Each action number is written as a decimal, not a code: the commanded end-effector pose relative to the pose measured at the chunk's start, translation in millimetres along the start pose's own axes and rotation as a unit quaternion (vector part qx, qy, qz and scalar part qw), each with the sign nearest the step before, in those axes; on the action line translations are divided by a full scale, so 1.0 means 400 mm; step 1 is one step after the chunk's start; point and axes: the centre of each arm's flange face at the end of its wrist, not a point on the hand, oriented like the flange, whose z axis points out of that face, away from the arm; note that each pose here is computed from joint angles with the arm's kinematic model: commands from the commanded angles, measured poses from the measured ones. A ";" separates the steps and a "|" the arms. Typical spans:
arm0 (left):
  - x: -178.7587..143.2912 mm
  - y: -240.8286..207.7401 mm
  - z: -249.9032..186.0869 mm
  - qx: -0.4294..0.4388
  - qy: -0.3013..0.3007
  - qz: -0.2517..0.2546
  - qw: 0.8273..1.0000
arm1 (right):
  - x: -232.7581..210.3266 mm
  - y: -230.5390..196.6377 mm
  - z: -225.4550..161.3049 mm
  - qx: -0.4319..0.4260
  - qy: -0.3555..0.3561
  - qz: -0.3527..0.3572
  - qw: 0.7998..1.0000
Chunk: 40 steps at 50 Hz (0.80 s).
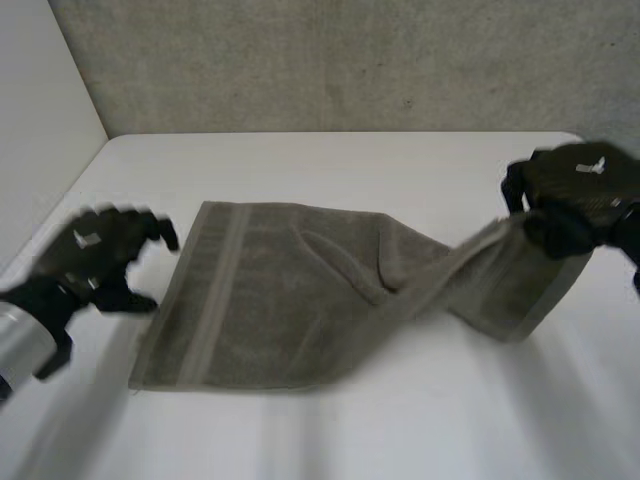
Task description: Fold the towel.
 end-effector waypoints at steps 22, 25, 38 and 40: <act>0.155 0.192 0.009 -0.138 0.116 -0.054 0.982 | 0.069 -0.095 -0.015 0.121 0.067 0.096 0.986; 0.155 0.189 0.025 -0.133 0.089 -0.075 0.984 | 0.073 -0.130 -0.031 0.142 0.070 0.095 0.983; 0.176 0.206 0.074 -0.134 0.030 -0.098 0.986 | 0.046 -0.167 -0.064 0.153 0.058 0.091 0.982; 0.179 0.210 0.080 -0.137 0.031 -0.099 0.985 | 0.045 -0.168 -0.064 0.153 0.058 0.091 0.982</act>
